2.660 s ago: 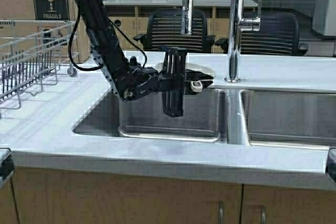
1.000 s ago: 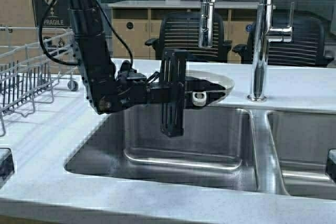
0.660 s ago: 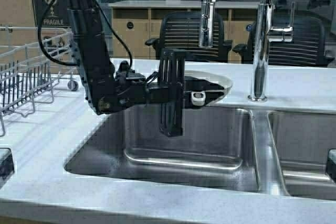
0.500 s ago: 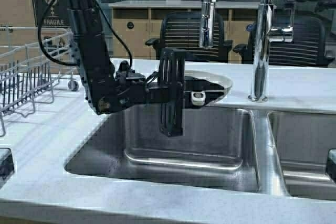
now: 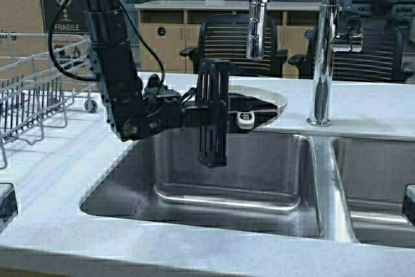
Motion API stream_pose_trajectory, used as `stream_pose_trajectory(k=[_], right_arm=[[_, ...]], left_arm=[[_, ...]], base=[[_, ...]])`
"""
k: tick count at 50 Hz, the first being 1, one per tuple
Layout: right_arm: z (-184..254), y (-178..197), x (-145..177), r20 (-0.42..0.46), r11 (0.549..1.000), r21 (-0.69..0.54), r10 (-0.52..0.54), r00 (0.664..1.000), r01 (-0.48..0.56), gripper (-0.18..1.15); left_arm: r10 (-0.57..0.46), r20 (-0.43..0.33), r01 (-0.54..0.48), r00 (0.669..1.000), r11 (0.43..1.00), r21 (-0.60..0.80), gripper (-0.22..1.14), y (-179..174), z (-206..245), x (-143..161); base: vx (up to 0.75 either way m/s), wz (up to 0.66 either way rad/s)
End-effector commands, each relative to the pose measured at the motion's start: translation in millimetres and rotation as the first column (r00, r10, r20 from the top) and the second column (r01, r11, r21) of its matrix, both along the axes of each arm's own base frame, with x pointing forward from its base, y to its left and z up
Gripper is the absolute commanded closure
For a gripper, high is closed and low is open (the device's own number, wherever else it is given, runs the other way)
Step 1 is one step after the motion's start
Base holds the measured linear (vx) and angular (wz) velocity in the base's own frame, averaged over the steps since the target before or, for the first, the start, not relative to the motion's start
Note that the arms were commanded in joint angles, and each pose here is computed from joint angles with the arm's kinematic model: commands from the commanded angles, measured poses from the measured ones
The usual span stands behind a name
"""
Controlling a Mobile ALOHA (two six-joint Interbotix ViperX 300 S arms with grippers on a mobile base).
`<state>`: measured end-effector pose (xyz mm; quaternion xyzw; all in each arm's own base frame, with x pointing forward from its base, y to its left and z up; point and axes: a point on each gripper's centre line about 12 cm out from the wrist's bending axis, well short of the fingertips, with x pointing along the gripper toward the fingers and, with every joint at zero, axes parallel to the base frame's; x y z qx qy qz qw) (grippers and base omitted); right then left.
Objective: Wash the pan
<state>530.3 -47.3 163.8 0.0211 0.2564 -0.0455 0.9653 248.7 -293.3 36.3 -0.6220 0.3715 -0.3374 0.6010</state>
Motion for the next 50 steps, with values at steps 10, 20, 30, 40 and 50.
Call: stream_pose_trajectory(k=[10, 20, 30, 40, 50], right_arm=[[26, -31, 0, 0.019, 0.997, 0.021, -0.069, 0.997, 0.069, -0.06], [26, -70, -16, -0.025, 0.988, 0.029, -0.148, 0.989, 0.149, -0.06], [28, -101, -42, -0.047, 0.972, 0.049, -0.227, 0.973, 0.229, -0.06], [40, -111, -56, -0.031, 0.965, 0.052, -0.254, 0.967, 0.256, -0.06], [71, -110, -61, 0.038, 0.965, 0.054, -0.259, 0.965, 0.257, -0.06]], left_arm=[[-0.003, 0.045, 0.005, 0.999, 0.999, -0.033, 0.89, -5, 13, 3], [-0.002, 0.046, 0.003, 0.999, 0.999, -0.034, 0.89, -5, 13, 4], [-0.008, 0.046, 0.009, 0.999, 0.999, -0.031, 0.89, -4, 13, 2], [-0.009, 0.051, 0.011, 0.999, 0.999, -0.040, 0.89, -5, 13, 2], [-0.010, 0.051, 0.012, 0.999, 0.999, -0.044, 0.89, -5, 12, 2]], base=[[0.00, 0.00], [0.00, 0.00], [0.00, 0.02], [0.01, 0.04], [0.01, 0.03]])
